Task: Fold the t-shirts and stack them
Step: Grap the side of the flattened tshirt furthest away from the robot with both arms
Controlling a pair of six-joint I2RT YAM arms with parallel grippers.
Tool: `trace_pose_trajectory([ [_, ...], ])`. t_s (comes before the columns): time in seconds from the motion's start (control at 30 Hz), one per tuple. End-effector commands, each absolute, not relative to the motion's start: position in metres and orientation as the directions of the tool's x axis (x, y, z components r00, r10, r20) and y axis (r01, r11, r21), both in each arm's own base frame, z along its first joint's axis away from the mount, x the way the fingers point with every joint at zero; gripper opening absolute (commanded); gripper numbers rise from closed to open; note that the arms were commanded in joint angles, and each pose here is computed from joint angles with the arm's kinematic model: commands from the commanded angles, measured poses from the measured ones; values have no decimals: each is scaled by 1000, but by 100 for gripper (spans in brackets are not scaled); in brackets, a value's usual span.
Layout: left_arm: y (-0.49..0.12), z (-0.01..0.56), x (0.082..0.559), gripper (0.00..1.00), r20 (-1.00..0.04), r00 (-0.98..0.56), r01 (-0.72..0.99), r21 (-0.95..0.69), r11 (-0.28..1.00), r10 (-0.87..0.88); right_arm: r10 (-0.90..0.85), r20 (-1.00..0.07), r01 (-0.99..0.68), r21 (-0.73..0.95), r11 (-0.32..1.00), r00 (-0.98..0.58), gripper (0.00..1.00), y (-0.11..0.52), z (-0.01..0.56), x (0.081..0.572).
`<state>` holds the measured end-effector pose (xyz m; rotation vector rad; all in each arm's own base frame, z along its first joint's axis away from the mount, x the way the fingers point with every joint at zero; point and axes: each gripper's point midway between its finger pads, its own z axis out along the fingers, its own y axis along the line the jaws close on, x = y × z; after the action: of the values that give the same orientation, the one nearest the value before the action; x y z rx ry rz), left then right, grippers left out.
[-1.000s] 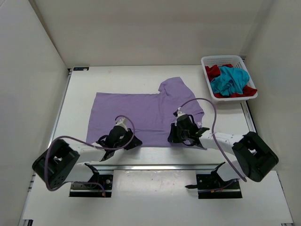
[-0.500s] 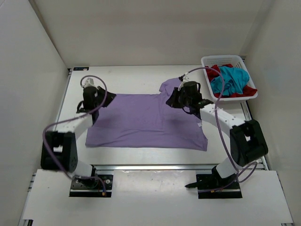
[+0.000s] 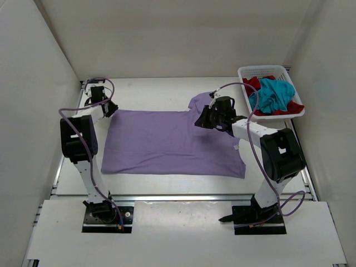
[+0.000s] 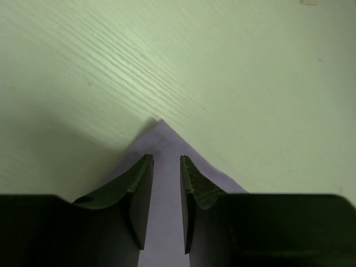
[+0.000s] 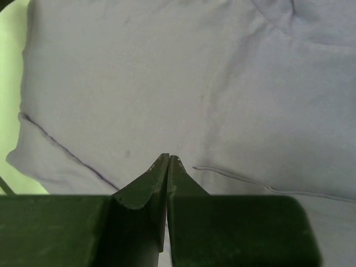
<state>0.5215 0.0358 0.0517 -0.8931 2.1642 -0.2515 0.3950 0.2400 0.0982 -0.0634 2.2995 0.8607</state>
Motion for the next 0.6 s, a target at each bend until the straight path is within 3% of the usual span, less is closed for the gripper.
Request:
trace_pose_trajectory([
  [0.0,58,53,531,38,-621,-498,-545,-319,775,-605,201,-656,-334,595,732,-727,0,253,126,411],
  [0.23,56,51,553,43,-653,-553,-515,-221,828,-518,214,-658,-321,593,739,-722,0,249,123,417],
  [0.57,51,45,559,43,-628,-598,-491,-204,847,-498,240,-701,-317,564,762,-672,1,242,149,449],
])
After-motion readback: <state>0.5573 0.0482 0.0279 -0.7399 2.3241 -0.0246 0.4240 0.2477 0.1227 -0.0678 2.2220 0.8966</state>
